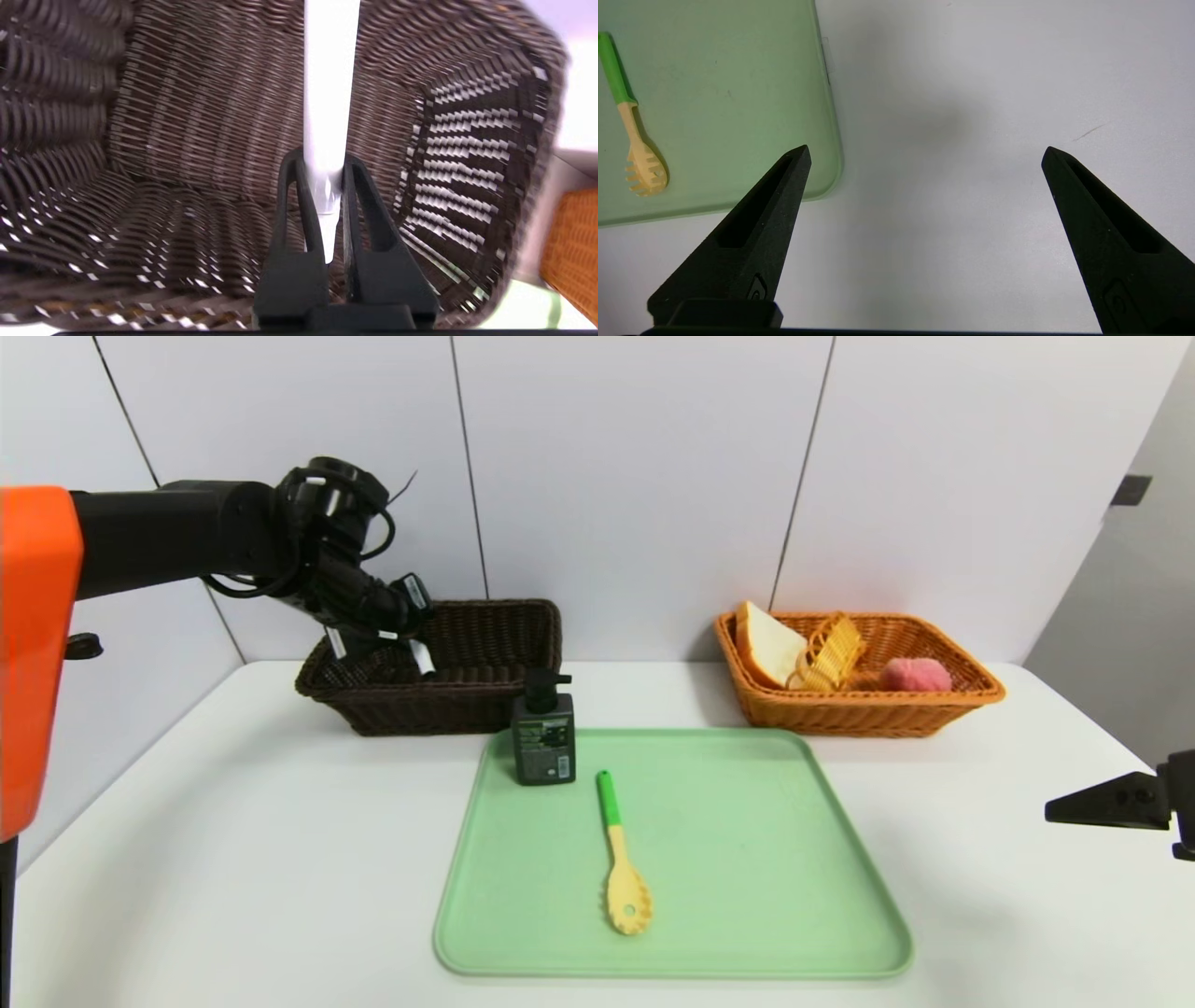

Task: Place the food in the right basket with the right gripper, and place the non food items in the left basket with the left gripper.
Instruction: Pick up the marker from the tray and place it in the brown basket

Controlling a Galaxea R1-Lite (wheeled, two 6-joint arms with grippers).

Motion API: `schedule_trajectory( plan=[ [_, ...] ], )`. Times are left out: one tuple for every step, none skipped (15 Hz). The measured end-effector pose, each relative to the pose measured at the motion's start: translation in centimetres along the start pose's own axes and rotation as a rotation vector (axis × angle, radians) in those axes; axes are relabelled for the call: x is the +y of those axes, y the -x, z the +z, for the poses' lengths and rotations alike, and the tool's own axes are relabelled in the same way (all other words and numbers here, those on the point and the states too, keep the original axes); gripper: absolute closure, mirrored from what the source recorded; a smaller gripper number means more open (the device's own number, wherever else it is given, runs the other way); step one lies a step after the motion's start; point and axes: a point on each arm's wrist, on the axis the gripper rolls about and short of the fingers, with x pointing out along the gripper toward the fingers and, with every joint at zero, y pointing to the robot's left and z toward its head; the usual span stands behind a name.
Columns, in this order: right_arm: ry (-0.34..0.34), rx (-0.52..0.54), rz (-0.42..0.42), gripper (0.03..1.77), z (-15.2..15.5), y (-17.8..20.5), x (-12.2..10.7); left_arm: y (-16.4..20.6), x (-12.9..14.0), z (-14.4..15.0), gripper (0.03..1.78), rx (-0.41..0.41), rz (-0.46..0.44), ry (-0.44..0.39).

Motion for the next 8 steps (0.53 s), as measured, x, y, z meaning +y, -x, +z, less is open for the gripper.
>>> schedule_trajectory(
  plan=[
    [0.000,0.000,0.001,0.09,0.0,0.0,0.0,-0.5,0.4,0.1,1.66,0.004,0.011,0.005],
    [0.000,0.000,0.000,0.09,0.0,0.0,0.0,-0.9,0.7,0.1,1.66,0.009,0.021,0.010],
    [0.000,0.000,0.000,0.09,0.0,0.0,0.0,-1.2,1.0,0.2,1.66,0.013,0.030,0.014],
    [0.000,0.001,0.000,0.09,0.0,0.0,0.0,-1.5,1.2,0.2,1.66,0.016,0.035,0.016],
    [0.000,0.001,0.000,0.09,0.0,0.0,0.0,-1.7,1.3,0.2,1.66,0.019,0.039,0.016],
    [0.001,0.001,0.001,0.09,0.0,0.0,0.0,-1.9,1.4,0.2,1.66,0.021,0.041,0.015],
    [0.001,0.002,0.001,0.09,0.0,-0.1,0.0,-2.0,1.5,0.2,1.66,0.022,0.043,0.016],
    [0.002,0.002,0.001,0.09,0.0,-0.1,0.0,-2.1,1.5,0.2,1.63,0.023,0.045,0.015]
  ],
)
